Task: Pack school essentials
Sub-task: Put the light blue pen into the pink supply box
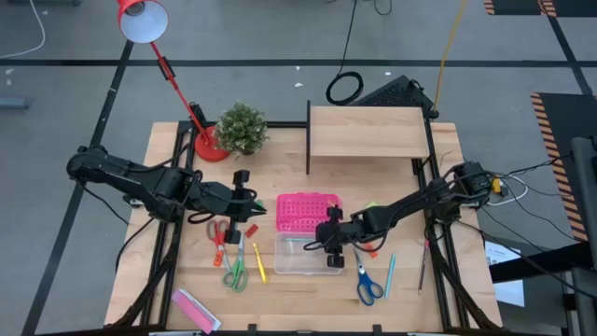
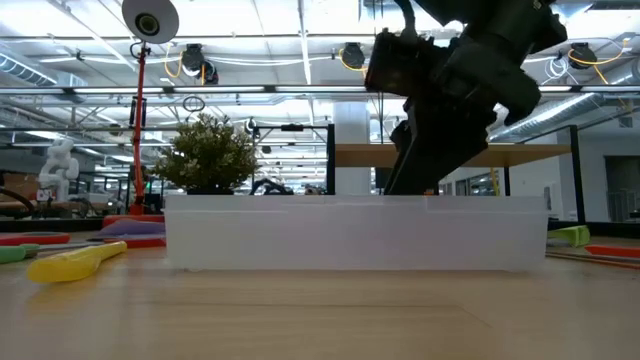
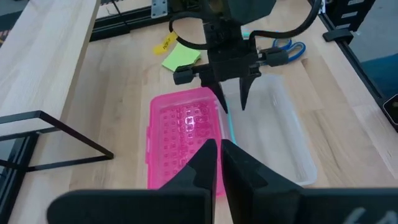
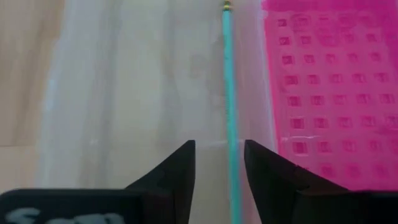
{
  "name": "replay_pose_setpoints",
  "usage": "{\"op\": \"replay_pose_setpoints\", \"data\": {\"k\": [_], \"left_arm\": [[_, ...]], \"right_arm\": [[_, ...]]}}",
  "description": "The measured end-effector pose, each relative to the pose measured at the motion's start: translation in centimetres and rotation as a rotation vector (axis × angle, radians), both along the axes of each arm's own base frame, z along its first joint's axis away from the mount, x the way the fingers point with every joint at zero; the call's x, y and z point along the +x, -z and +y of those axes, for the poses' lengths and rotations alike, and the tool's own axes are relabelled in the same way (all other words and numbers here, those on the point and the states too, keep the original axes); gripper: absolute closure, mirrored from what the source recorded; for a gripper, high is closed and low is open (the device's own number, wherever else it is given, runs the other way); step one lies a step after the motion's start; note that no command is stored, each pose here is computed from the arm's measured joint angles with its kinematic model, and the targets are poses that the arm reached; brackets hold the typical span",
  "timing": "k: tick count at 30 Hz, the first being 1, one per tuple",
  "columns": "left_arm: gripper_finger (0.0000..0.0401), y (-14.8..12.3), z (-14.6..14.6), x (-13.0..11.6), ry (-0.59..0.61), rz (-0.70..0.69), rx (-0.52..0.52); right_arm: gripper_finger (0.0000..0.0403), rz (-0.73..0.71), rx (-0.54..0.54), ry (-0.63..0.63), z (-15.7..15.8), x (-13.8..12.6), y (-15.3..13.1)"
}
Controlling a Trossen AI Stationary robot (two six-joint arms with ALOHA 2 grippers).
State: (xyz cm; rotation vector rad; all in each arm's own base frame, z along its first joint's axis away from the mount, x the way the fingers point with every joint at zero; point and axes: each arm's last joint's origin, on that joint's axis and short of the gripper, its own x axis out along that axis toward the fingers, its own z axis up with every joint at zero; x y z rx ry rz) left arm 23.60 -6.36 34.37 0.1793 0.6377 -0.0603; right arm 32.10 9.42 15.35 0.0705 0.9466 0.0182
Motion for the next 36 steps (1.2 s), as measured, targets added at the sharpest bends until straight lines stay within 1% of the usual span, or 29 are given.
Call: {"op": "replay_pose_setpoints", "data": {"k": [3, 8, 12, 15, 20, 23, 26, 29, 32, 34, 36], "left_arm": [[0.0375, 0.0, 0.0, 0.0, -0.012, 0.001, -0.015], [0.0375, 0.0, 0.0, 0.0, -0.017, 0.005, -0.023], [0.0375, 0.0, -0.1, 0.0, -0.024, 0.004, -0.034], [0.0375, 0.0, -0.1, 0.0, -0.027, -0.005, -0.041], [0.0375, -0.1, -0.1, 0.0, -0.039, -0.010, -0.054], [0.0375, -0.1, -0.1, 0.1, -0.041, -0.011, -0.052], [0.0375, -0.1, -0.1, 0.1, -0.035, -0.011, -0.044], [0.0375, -0.1, -0.1, 0.1, -0.021, -0.011, -0.024], [0.0375, -0.1, -0.1, 0.1, -0.008, -0.011, -0.006], [0.0375, -0.1, -0.1, 0.1, -0.002, -0.011, 0.002], [0.0375, -0.1, -0.1, 0.1, 0.002, -0.011, 0.008]], "right_arm": [[0.0271, -0.018, 0.004, -0.010, 0.2, -0.3, -0.8], [0.0271, -0.034, -0.002, -0.067, 1.1, -1.4, -2.5], [0.0271, 0.009, 0.009, -0.110, 1.7, -3.0, -3.7], [0.0271, 0.046, 0.030, -0.087, 2.0, -4.4, -4.8], [0.0271, 0.107, 0.053, 0.045, 2.7, -6.7, -5.9], [0.0271, 0.151, 0.079, 0.161, 3.2, -8.0, -6.1], [0.0271, 0.220, 0.129, 0.304, 3.7, -9.3, -6.0], [0.0271, 0.320, 0.224, 0.419, 4.3, -10.3, -5.8], [0.0271, 0.404, 0.287, 0.486, 4.8, -11.0, -5.7], [0.0271, 0.436, 0.316, 0.510, 5.2, -11.4, -5.6], [0.0271, 0.437, 0.340, 0.512, 5.8, -11.6, -5.7]]}}
